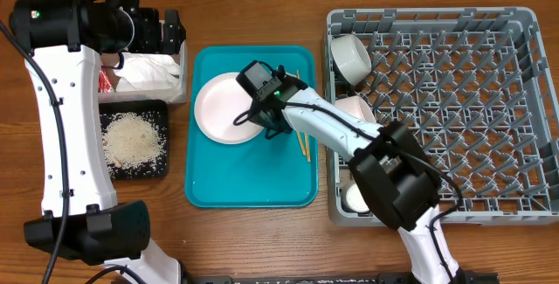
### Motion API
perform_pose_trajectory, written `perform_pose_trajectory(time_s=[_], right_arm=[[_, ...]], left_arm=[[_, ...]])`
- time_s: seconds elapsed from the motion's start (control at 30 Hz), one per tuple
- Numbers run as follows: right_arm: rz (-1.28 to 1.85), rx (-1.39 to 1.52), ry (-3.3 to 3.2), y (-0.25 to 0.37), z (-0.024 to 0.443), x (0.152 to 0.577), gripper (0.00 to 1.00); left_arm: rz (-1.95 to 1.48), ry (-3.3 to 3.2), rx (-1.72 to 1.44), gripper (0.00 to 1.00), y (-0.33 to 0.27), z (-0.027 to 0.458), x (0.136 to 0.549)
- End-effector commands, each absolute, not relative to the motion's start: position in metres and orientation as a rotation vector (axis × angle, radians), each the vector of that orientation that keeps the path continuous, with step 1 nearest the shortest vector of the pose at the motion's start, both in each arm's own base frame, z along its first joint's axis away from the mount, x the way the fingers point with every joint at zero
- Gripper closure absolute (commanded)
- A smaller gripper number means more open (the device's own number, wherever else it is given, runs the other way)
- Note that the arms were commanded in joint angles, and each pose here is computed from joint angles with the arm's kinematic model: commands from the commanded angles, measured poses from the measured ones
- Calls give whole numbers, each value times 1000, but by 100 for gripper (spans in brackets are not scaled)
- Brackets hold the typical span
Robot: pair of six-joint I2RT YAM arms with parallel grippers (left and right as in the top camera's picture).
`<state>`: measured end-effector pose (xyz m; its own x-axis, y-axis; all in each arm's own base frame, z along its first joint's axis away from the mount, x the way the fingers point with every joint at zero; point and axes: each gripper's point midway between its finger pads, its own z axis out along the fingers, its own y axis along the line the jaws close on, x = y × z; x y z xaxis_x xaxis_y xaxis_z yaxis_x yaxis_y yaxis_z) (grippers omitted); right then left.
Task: Sort waste into correct bins and load items into the dishwasher
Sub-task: 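Lift the pink plate and stand it upright in the rack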
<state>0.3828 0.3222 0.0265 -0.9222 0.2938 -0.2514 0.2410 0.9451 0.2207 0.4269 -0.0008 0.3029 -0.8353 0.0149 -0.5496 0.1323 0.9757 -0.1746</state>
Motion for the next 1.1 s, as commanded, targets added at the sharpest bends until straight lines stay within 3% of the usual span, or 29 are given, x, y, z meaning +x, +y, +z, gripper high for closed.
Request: perform_pose_trajectory(time_s=[0.0,0.23,0.43,0.67,1.07], right_arm=[[217,215,2633,303,110,400,96],[-270,348,2119,179,275,398,96],[-922,366,1698,82,367,360,96],[-1171,360,1730,28,360,361,96],[-1312,312,1908,10,263,395,96]], left_arm=[[-268,2533,110,0,0,308,426],[-268,2533,110,0,0,308,426],[-268,2533,110,0,0,308,426],[-268,2533,110,0,0,308,426],[-268,2533,110,1,0,308,426]])
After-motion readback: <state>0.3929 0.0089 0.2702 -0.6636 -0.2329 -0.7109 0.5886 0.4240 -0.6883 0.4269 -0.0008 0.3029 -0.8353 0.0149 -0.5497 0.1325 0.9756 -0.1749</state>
